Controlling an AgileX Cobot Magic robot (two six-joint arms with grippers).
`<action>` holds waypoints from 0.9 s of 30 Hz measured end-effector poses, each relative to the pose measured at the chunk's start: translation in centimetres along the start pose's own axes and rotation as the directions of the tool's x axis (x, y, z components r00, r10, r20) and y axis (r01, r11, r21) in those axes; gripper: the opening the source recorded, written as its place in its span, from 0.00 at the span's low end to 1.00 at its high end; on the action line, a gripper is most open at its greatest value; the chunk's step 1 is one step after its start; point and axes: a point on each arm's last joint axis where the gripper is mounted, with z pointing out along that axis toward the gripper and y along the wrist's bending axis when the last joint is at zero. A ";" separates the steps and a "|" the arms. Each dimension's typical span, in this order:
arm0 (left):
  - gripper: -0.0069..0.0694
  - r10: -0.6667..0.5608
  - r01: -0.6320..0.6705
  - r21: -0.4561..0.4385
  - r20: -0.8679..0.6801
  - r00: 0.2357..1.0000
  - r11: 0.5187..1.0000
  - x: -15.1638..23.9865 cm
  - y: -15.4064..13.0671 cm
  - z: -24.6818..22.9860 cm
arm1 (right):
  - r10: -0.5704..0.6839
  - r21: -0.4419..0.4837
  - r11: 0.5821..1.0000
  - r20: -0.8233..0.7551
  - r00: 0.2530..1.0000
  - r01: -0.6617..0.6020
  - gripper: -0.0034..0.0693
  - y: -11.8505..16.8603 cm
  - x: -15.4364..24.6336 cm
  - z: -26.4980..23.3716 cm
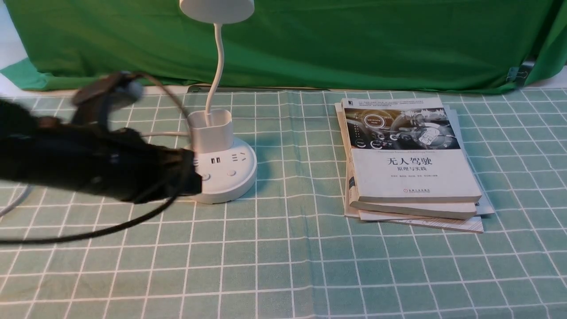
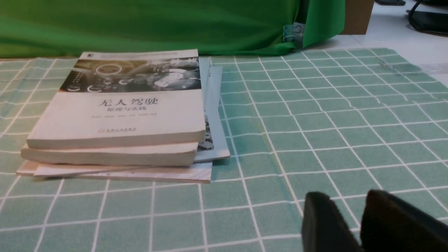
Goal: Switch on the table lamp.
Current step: 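Press the power button on the lamp base to turn the lamp on with the left gripper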
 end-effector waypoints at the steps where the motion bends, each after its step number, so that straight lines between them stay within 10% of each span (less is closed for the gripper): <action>1: 0.08 0.042 -0.043 -0.039 -0.029 0.999 0.998 -0.2 -0.3 0.7 | 0.000 0.000 1.000 0.000 1.000 0.000 0.38 0.0 0.0 0.0; 8: 0.08 0.148 -0.180 -0.291 -0.130 0.980 0.940 -4.1 -0.2 7.7 | 0.000 0.000 1.000 0.000 1.000 0.000 0.38 0.0 0.0 0.0; 27: 0.09 0.169 -0.187 -0.309 -0.084 0.982 0.933 -6.5 1.5 14.2 | -0.002 0.000 1.000 0.000 1.000 0.002 0.38 0.0 0.0 0.0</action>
